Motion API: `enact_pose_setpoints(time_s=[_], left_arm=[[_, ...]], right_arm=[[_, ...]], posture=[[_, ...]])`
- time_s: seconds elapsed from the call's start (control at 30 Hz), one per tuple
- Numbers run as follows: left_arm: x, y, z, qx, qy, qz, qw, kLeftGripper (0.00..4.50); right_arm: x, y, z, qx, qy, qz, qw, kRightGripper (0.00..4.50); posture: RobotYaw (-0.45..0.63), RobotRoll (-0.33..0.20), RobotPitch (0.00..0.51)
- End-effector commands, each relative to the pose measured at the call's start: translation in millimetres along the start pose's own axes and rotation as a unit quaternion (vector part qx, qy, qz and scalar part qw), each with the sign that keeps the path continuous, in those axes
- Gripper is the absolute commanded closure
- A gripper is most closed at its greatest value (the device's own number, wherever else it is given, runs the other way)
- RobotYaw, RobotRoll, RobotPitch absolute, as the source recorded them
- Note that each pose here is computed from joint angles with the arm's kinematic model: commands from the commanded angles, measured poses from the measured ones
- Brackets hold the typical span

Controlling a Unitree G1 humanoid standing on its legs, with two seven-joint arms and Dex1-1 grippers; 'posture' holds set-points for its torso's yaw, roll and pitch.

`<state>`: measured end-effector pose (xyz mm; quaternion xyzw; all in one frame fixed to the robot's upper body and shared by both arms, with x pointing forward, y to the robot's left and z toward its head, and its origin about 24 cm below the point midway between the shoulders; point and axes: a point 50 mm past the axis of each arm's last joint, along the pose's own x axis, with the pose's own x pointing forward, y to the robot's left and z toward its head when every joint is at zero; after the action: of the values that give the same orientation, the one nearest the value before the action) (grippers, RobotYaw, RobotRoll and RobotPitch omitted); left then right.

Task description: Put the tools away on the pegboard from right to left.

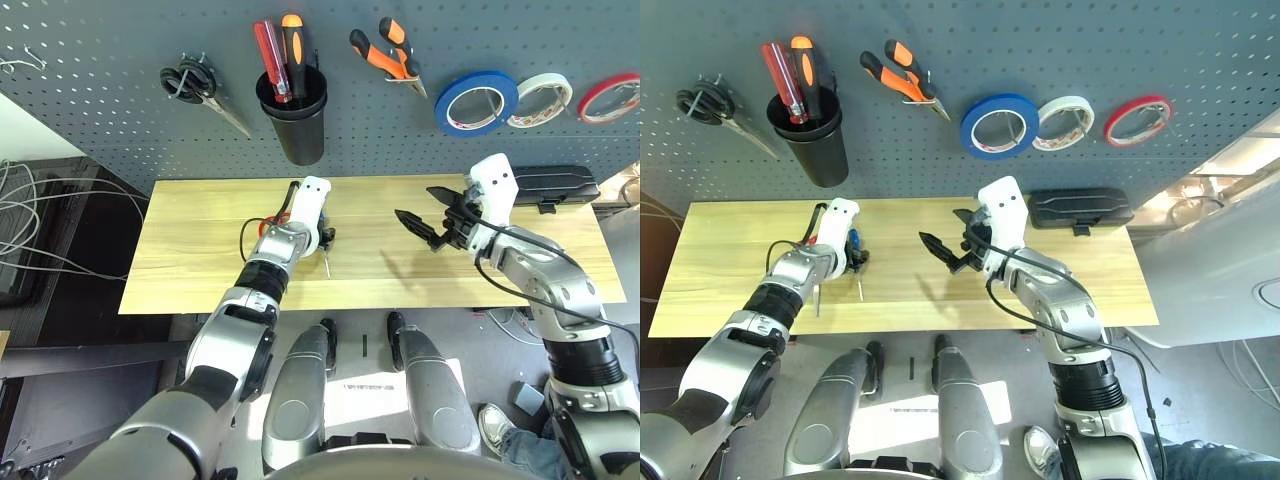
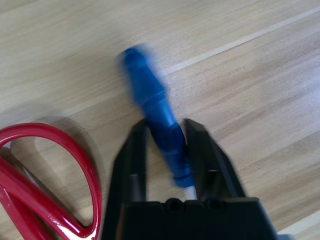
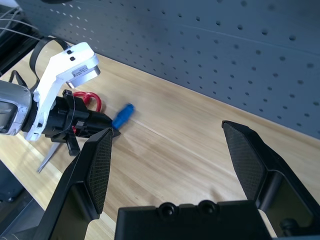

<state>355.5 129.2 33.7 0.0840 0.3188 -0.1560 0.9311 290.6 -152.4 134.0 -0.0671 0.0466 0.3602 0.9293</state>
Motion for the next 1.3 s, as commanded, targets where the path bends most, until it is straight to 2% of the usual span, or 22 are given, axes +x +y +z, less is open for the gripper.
enact_pose_setpoints(time_s=[0.03,0.1,0.17,0.23,0.3,0.47,0.67,0.83,1.0,1.17,1.3], left_arm=[[-5.3,-13.0,-5.1,-0.005,-0.062,-0.045,0.997,3.93],[-15.3,-19.0,3.7,0.001,-0.124,-0.068,0.99,3.93],[-24.3,-22.6,8.9,0.008,-0.159,-0.083,0.984,3.93],[-39.6,-28.7,20.0,0.016,-0.222,-0.118,0.968,3.93],[-60.6,-38.5,34.5,0.046,-0.317,-0.172,0.932,3.93],[-97.2,-45.7,50.1,0.087,-0.426,-0.236,0.869,3.93],[-128.4,-49.2,83.1,0.109,-0.484,-0.263,0.827,3.93],[-169.7,-55.0,136.9,0.107,-0.569,-0.266,0.771,3.93],[-218.2,-39.9,188.9,0.102,-0.666,-0.203,0.711,3.93],[-251.4,-25.3,213.9,0.118,-0.702,-0.157,0.685,3.93],[-262.7,-10.7,219.9,0.146,-0.714,-0.108,0.676,3.93]], right_arm=[[-6.6,-6.0,-8.2,0.0,0.01,0.007,1.0,0.0],[-10.2,-11.9,-8.9,-0.005,0.013,0.004,1.0,0.0],[-13.4,-17.1,-9.1,-0.009,0.017,0.001,1.0,0.0],[-18.6,-23.6,-9.5,-0.013,0.03,0.002,0.999,0.0],[-23.6,-29.9,-10.3,-0.022,0.044,0.006,0.999,0.0],[-29.3,-37.7,-11.2,-0.05,0.077,0.033,0.995,0.0],[-25.8,-39.9,-5.6,-0.074,0.082,0.06,0.992,0.0],[-14.1,-31.4,12.5,-0.079,0.051,0.091,0.991,0.0],[5.1,-13.2,47.6,-0.078,-0.022,0.132,0.988,0.0],[20.0,5.3,77.0,-0.059,-0.096,0.161,0.981,0.0],[31.7,12.8,101.0,-0.056,-0.153,0.16,0.974,0.0]], posture=[[0.07,0.0,0.339],[0.07,0.0,0.339],[0.07,0.0,0.339],[0.07,0.0,0.34],[0.08,0.0,0.339],[0.08,0.0,0.338],[0.08,0.0,0.337],[0.09,0.0,0.335],[0.09,0.0,0.331],[0.1,0.0,0.325],[0.11,0.0,0.321]])
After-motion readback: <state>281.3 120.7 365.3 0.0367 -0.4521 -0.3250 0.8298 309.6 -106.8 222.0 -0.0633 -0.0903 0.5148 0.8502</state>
